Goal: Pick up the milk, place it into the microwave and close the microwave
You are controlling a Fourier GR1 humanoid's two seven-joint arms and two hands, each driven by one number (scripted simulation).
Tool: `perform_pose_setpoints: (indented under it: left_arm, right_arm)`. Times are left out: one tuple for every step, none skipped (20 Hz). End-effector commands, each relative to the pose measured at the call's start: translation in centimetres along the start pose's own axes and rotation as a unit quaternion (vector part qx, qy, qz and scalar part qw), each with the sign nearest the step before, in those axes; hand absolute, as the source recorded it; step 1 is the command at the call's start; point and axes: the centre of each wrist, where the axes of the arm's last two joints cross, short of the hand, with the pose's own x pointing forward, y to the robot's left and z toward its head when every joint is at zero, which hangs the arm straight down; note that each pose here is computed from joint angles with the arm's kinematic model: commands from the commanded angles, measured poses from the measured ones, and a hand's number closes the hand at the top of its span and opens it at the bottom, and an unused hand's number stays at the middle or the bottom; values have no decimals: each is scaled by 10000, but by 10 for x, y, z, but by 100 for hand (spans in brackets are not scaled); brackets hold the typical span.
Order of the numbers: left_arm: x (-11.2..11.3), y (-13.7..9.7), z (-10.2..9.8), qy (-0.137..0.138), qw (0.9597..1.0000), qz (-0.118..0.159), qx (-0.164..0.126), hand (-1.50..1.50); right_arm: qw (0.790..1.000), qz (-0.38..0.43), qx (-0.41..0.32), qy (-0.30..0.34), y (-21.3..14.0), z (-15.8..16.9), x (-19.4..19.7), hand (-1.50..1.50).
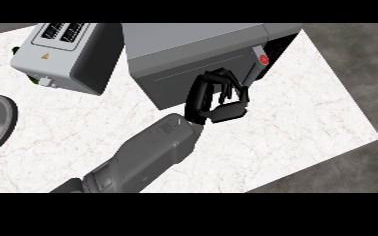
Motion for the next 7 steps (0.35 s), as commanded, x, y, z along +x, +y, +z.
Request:
perform_pose_setpoints:
  left_arm:
    - [14,2,-31,-105,9998,-158,-27,150]
    - [10,4,-27,4,9999,-99,29,150]
    - [11,4,-28,-35,9999,-104,40,150]
    - [9,5,-26,-1,9999,-126,96,150]
    - [13,2,-29,-91,9999,-91,43,150]
    - [13,3,-30,-62,9999,-43,98,150]
    - [11,4,-29,-53,9999,-94,97,150]
  right_arm:
    - [9999,-104,6,-45,-7,-3,-1,-150]
    - [9999,-31,1,-98,-12,-6,3,-150]
    - [9999,-79,-2,-99,-12,-5,1,-150]
    - [10000,-81,25,-37,-15,-4,1,-150]
    - [10000,-88,28,-27,-15,-5,-1,-150]
    - [9999,-100,-17,-8,-17,-1,-3,-150]
    - [9999,-121,-34,-26,-18,-3,-2,-150]
